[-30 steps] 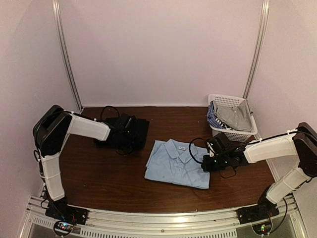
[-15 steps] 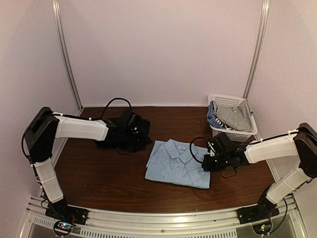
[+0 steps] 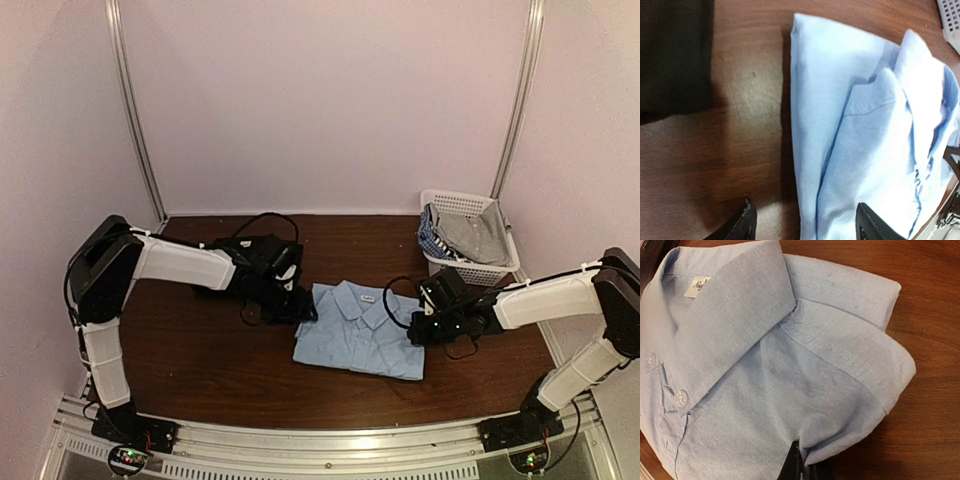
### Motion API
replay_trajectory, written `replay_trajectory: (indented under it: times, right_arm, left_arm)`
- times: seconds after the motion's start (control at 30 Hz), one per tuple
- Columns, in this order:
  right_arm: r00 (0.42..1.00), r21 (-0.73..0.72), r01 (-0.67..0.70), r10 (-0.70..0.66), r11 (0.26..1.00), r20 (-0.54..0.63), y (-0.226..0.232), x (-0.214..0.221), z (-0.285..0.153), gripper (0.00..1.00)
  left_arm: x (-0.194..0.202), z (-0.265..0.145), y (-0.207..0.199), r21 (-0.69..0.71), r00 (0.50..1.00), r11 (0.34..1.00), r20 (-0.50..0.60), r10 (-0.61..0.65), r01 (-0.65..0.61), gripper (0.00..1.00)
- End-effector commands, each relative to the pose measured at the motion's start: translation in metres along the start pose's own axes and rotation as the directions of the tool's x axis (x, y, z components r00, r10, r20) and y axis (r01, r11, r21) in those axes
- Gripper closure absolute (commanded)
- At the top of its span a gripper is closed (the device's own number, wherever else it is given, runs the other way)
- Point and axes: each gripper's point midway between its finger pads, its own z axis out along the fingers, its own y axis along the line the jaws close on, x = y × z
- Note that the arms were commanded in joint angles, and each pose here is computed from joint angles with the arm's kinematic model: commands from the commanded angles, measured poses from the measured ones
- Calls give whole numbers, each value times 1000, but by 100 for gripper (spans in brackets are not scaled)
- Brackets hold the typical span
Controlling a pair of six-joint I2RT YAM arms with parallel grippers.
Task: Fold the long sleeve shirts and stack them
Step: Pick up the square-folded shirt from the center of the board.
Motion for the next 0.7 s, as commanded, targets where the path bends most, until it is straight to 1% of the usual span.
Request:
replay_trajectory:
  times: [0.0,0.07,0.13,0.17,0.27,0.3,0.33,0.47,0.57,0.67]
  right_arm:
    - [1000,6,-18,18,1000,10,0,-7,2,100]
    - [1000,1,-18,18,1000,11,3,-8,2,100]
    - [1000,-8,-17,17,1000,13,7,-12,3,100]
    - [1000,-12,-14,14,1000,16,10,-15,3,100]
    - [1000,-30,-5,6,1000,28,22,-27,3,100]
    - [999,-31,0,1,1000,34,26,-31,2,100]
    - [999,-35,6,-5,999,44,31,-37,1,100]
    - [996,-63,28,-23,998,86,56,-62,-9,100]
    - [991,-88,56,-45,995,122,80,-83,-18,100]
    - [986,-112,81,-63,990,154,104,-107,-22,100]
  left_arm:
    - [12,9,-17,56,995,995,-59,84,-81,34]
    - [15,12,-17,57,994,995,-70,84,-80,41]
    - [17,13,-18,62,994,995,-79,79,-74,51]
    - [17,12,-19,67,994,995,-79,77,-71,57]
    - [12,6,-26,82,995,994,-63,73,-67,87]
    - [8,2,-28,84,996,994,-49,72,-68,95]
    - [3,-3,-32,86,997,994,-30,73,-70,100]
    - [-24,-33,-37,30,995,996,65,81,-83,100]
    - [-49,-66,-36,3,986,997,143,81,-83,100]
    - [-70,-93,-27,-16,978,997,192,81,-80,100]
